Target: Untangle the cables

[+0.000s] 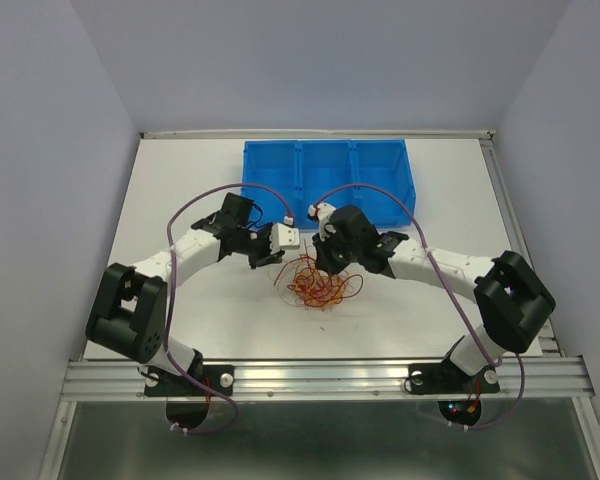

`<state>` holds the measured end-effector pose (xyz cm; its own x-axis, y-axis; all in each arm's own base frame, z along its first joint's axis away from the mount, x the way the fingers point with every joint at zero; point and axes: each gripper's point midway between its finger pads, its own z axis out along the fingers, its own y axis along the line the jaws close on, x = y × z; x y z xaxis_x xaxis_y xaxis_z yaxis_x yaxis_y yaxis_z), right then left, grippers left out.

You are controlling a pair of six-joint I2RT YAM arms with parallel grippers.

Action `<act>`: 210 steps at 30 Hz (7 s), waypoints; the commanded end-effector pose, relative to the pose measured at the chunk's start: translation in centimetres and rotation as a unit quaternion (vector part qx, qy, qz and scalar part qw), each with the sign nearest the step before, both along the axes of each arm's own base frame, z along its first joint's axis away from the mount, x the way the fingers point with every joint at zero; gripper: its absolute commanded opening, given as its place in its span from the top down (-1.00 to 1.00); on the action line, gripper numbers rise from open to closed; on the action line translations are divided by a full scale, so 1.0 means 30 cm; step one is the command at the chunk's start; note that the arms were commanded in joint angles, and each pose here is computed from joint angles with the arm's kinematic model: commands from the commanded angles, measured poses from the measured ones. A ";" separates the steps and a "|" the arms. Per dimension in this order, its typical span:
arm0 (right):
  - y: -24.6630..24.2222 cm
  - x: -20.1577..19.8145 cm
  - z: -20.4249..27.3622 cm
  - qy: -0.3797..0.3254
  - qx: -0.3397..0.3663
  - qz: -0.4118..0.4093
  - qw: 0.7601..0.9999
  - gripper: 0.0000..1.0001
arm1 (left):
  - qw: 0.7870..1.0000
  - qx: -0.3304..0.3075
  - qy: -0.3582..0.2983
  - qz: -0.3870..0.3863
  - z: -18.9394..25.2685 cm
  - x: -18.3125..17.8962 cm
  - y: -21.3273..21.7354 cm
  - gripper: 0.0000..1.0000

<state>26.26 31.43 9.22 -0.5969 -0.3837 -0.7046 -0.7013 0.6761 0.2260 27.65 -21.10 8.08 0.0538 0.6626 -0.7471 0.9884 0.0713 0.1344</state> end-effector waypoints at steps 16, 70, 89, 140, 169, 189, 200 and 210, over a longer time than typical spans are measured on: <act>-0.127 0.031 0.204 -0.049 0.045 -0.157 0.985 0.99 | 0.971 -0.144 -0.166 0.095 0.749 -0.043 0.012 1.00; 0.227 -0.066 0.929 -0.286 0.353 0.140 0.880 -0.57 | 0.910 -0.308 -0.202 0.193 1.300 -0.199 0.104 1.00; 0.434 -0.044 0.752 -0.235 0.354 0.189 0.885 0.30 | 0.888 -0.358 -0.208 0.203 1.499 -0.206 0.107 1.00; 0.364 -0.167 0.562 -0.186 0.321 0.189 0.909 -0.64 | 0.764 -0.510 -0.292 0.267 1.887 -0.293 0.264 1.00; 0.247 -0.113 1.210 -0.265 0.384 0.073 0.881 0.99 | 0.874 -0.362 -0.128 0.297 0.970 0.077 0.052 1.00; 0.255 -0.019 1.435 -0.316 0.397 0.020 0.862 0.99 | 0.930 -0.366 0.008 -0.031 0.830 -0.224 -0.046 -0.01; 0.309 -0.014 1.417 -0.298 0.404 0.039 0.864 0.99 | 0.930 -0.365 -0.011 -0.042 0.811 -0.243 -0.085 -0.41; 0.328 -0.038 1.411 -0.288 0.417 0.059 0.860 0.99 | 0.930 -0.367 -0.011 0.000 0.805 -0.169 -0.152 -0.20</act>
